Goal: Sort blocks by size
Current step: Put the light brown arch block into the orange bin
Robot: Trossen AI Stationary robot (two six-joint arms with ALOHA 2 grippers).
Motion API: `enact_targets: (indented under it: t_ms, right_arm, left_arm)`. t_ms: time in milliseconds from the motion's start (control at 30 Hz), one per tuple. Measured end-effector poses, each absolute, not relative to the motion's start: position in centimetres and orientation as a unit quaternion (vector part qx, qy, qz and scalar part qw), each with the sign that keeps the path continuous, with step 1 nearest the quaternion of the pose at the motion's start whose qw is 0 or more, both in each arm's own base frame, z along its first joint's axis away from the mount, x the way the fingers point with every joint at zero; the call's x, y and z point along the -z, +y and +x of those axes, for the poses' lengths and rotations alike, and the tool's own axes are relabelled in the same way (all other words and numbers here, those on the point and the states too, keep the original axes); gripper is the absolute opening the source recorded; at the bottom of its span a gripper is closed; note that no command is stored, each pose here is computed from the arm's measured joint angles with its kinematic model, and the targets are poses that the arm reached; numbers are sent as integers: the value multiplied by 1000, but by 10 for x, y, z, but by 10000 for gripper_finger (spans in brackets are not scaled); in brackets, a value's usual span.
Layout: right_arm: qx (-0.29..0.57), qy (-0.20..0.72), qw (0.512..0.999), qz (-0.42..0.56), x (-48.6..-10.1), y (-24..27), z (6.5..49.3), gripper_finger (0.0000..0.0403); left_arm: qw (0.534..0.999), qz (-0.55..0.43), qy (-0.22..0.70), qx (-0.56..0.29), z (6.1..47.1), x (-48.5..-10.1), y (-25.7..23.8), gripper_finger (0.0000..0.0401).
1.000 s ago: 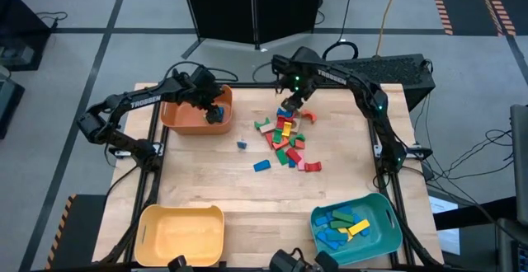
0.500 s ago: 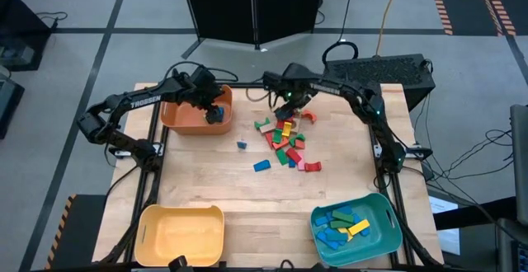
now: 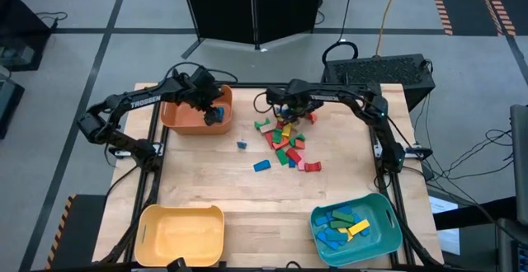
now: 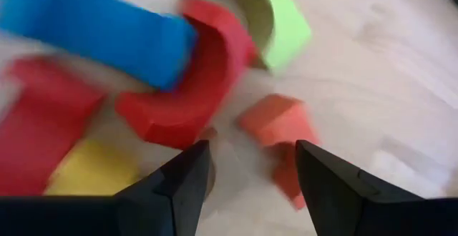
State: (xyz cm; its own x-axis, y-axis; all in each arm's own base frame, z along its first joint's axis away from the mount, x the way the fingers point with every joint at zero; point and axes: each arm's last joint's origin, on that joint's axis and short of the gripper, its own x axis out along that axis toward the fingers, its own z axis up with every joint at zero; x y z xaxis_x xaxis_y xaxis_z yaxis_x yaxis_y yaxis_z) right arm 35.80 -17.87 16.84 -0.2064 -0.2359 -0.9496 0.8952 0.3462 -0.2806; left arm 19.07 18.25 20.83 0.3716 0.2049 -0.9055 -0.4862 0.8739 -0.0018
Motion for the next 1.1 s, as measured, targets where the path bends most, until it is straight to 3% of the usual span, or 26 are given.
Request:
enact_targets:
  t_ms: [433, 1100]
  right_arm:
    - [581, 431, 590, 359, -174, -168, 333, 196]
    - [560, 447, 603, 350, -151, -131, 341, 192]
  left_arm:
    - [823, -128, 511, -211, 194, -209, 182, 247]
    - [826, -125, 508, -211, 194, -210, 183, 247]
